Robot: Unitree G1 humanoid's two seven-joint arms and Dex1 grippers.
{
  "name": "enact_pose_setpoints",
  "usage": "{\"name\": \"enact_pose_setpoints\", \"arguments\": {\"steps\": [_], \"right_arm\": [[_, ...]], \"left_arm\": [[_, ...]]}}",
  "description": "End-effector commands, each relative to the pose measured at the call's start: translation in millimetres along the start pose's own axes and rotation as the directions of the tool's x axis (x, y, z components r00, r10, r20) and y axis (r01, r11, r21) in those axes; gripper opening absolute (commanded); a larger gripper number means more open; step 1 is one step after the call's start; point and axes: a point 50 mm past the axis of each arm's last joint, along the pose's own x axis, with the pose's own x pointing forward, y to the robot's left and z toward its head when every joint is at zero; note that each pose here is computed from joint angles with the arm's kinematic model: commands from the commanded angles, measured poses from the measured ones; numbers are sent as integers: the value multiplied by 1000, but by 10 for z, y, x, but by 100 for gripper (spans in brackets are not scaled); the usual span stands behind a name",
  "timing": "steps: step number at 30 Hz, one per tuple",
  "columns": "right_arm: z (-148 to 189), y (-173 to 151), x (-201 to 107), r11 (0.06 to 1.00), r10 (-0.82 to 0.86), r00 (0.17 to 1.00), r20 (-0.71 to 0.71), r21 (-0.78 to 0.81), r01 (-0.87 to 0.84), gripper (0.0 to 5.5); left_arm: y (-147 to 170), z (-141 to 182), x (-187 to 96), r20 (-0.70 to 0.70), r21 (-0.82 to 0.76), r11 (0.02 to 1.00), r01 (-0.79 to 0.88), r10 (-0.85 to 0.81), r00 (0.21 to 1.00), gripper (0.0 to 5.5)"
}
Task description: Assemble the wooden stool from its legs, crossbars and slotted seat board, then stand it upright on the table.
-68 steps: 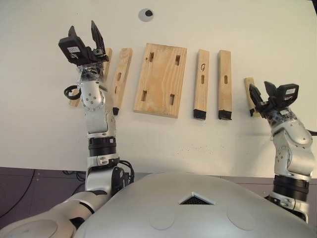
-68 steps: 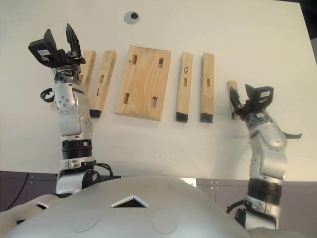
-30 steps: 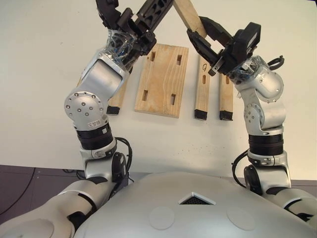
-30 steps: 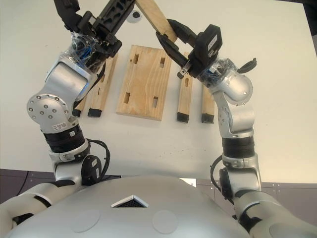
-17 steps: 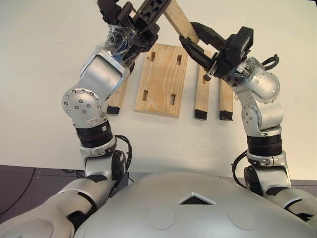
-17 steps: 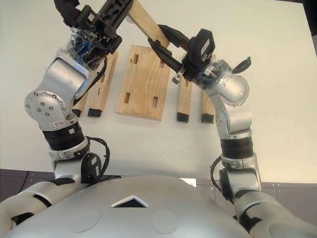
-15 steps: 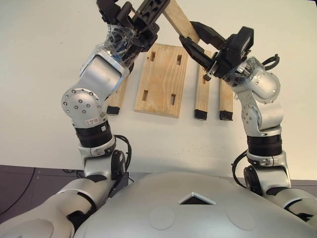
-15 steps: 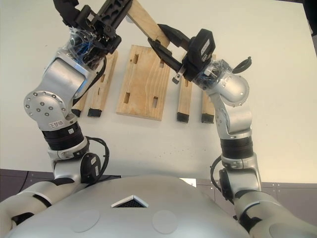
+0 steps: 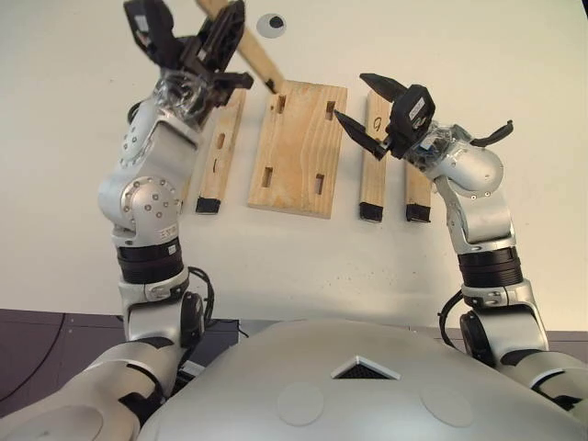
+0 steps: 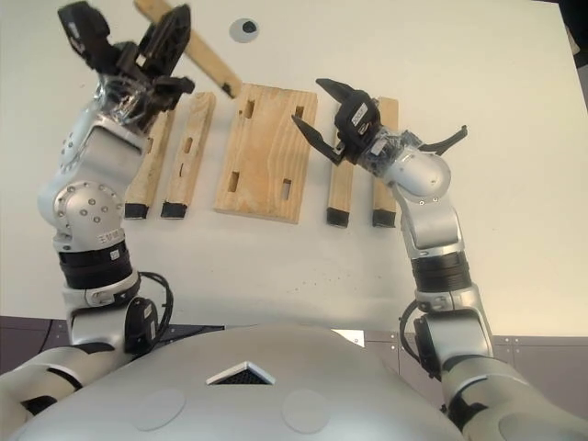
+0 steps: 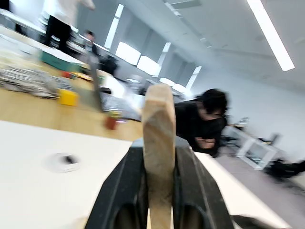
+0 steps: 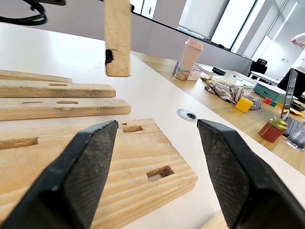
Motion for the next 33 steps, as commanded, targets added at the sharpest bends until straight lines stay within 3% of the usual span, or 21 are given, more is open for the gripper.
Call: {"name": "enact_pose_setpoints", "arguments": {"steps": [1, 9, 24, 33], "right_arm": [[-80, -30, -82, 999, -43, 998, -44, -24, 42, 319], [-125, -31, -85, 999, -48, 997, -62, -21, 47, 319], [-169, -15, -112, 999, -38, 996, -80, -22, 36, 319], [-180, 2, -100, 999, -28, 996, -88, -23, 26, 319]], "left_arm": [[393, -6, -313, 56, 110, 982, -155, 150, 987, 38], [744, -178, -530, 64, 203, 941, -270, 262, 963, 38], [825, -451, -699, -15, 295, 916, -272, 289, 957, 38], [930, -718, -779, -203, 365, 897, -251, 340, 918, 38]]}}
